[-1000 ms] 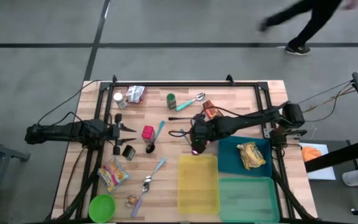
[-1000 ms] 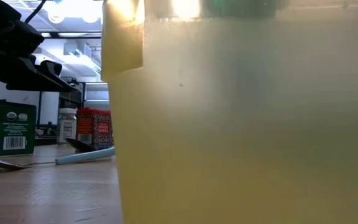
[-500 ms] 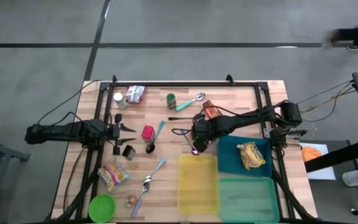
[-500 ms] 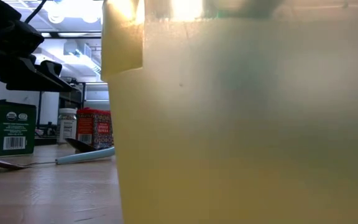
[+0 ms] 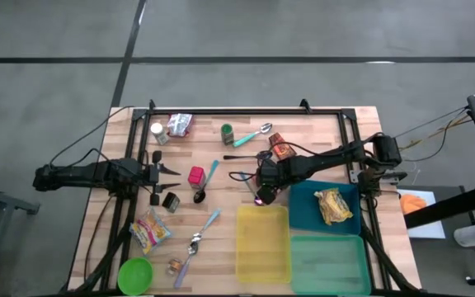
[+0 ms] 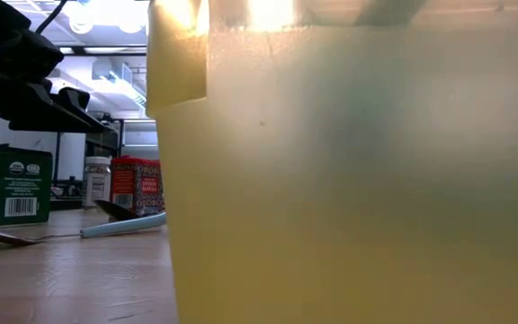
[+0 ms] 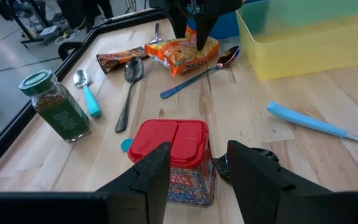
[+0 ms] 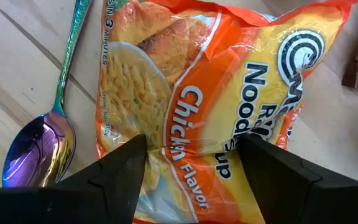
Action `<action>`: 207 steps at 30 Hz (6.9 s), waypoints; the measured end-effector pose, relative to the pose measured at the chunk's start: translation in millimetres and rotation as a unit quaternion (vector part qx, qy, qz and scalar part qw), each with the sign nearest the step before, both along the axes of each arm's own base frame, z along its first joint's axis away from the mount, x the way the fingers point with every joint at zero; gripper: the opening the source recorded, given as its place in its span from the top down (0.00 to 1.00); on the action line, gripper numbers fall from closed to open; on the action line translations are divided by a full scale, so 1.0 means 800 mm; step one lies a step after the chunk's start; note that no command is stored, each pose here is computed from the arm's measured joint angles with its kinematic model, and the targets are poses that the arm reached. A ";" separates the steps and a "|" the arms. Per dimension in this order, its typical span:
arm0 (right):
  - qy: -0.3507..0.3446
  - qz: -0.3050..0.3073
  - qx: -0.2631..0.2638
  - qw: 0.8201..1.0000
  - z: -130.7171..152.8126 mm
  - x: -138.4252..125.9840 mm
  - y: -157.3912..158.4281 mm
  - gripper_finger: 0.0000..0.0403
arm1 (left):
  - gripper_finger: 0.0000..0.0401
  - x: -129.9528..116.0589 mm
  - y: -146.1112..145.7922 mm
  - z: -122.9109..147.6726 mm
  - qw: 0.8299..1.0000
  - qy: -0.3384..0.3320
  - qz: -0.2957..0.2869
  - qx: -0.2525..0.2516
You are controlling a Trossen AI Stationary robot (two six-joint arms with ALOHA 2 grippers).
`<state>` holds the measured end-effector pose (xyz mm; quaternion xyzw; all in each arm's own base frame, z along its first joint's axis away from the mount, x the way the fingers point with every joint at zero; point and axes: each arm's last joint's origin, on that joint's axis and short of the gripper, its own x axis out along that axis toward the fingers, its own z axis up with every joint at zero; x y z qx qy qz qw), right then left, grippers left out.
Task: Pick & Place Food Item
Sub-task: Put the orange noodle pack into the blue bin, then put the red noodle pack into the blue bin
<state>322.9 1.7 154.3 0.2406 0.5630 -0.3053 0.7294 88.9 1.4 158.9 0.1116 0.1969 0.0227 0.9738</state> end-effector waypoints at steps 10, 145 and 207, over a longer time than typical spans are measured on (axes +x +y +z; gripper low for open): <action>0.006 0.002 -0.002 1.000 -0.002 -0.002 0.000 0.61 | 0.61 0.000 0.000 0.000 1.000 0.000 0.000 0.000; -0.095 -0.059 0.059 0.992 0.053 -0.189 0.101 0.29 | 0.61 0.000 0.000 0.000 1.000 0.000 0.000 0.000; -0.457 0.140 -0.321 0.818 0.173 -0.153 -0.064 0.29 | 0.60 0.000 0.000 0.000 1.000 0.000 0.000 0.000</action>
